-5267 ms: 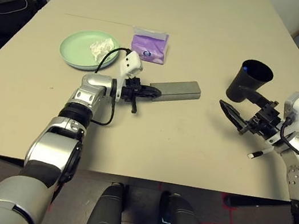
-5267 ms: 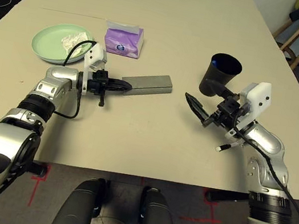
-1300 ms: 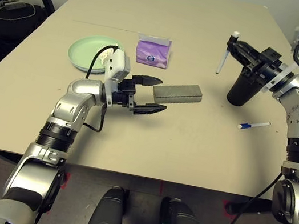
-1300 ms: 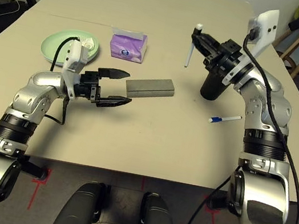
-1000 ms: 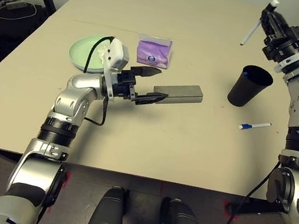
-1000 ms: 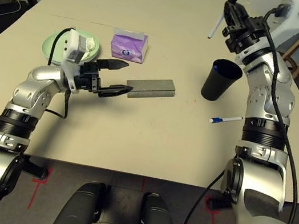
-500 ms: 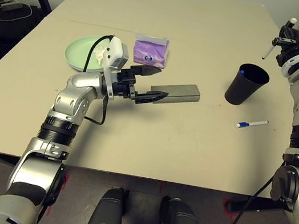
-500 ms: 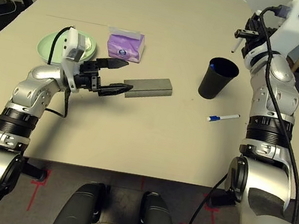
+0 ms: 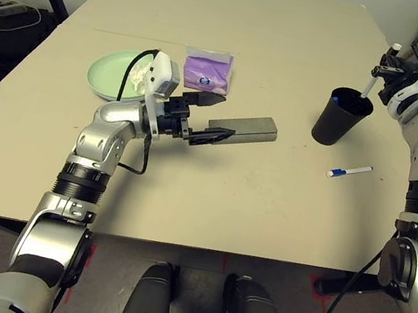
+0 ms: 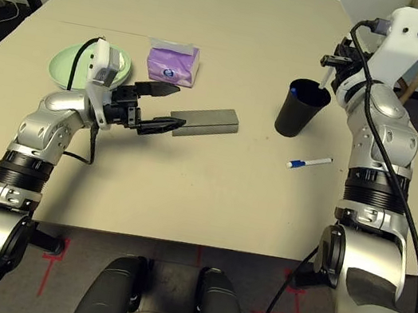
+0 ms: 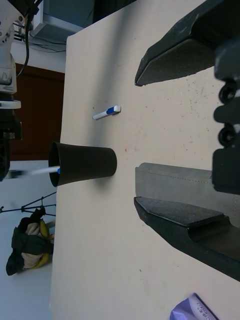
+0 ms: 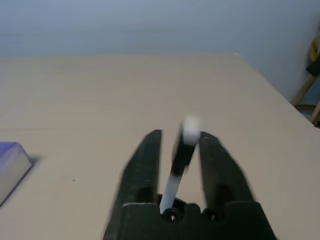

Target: Organize and tidy the items on the table.

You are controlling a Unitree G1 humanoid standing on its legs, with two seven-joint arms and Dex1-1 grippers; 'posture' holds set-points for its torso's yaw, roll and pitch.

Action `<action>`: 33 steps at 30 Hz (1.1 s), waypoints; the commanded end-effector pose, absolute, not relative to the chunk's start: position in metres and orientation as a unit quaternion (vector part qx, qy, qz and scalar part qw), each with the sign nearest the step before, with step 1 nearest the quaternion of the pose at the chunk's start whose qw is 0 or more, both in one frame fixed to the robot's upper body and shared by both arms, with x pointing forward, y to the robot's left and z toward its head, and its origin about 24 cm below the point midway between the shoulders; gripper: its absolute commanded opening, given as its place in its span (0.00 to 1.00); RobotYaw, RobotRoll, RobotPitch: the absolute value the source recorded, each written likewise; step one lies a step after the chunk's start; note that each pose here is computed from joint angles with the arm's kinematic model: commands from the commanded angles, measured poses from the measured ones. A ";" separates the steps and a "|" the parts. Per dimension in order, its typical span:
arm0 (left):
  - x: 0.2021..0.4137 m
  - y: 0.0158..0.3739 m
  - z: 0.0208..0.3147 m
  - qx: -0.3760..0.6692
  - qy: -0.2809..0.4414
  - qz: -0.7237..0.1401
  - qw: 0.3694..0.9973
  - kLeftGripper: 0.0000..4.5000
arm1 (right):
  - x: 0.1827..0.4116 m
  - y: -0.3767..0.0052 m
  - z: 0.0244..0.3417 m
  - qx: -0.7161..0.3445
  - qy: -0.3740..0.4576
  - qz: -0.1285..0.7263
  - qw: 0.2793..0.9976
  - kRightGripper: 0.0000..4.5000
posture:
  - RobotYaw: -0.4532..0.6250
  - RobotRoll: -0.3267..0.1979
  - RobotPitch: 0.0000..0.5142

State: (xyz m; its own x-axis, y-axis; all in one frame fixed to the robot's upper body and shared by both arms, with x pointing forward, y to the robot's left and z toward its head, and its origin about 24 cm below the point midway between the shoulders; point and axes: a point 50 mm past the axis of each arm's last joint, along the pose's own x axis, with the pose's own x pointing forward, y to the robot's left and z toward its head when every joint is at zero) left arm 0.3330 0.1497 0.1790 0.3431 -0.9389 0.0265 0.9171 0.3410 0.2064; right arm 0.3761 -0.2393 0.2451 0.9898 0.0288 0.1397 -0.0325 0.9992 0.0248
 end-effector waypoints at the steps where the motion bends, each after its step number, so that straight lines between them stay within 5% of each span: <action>1: 0.331 0.148 0.177 0.077 -0.066 -0.575 0.812 1.00 | 0.374 -0.241 0.244 0.004 -0.065 0.014 0.998 0.73 | 0.53 0.62 0.19; 4: 0.331 0.148 0.176 0.077 -0.066 -0.576 0.811 1.00 | 0.373 -0.242 0.244 0.001 -0.064 0.014 0.998 0.99 | 0.53 0.62 0.19; 10: 0.329 0.148 0.176 0.077 -0.068 -0.580 0.808 1.00 | 0.373 -0.233 0.257 0.020 -0.120 0.070 0.990 0.99 | 0.53 0.62 0.22; 14: 0.327 0.146 0.175 0.076 -0.067 -0.586 0.804 1.00 | 0.356 -0.212 0.255 -0.013 -0.169 0.307 0.937 0.99 | 0.53 0.62 0.25; 21: 0.321 0.144 0.171 0.075 -0.063 -0.590 0.802 1.00 | 0.344 -0.226 0.224 -0.119 -0.055 0.458 0.879 0.99 | 0.56 0.62 0.30; 33: 0.319 0.142 0.169 0.082 -0.059 -0.598 0.795 1.00 | 0.346 -0.248 0.200 -0.352 0.121 0.525 0.765 0.99 | 0.56 0.62 0.39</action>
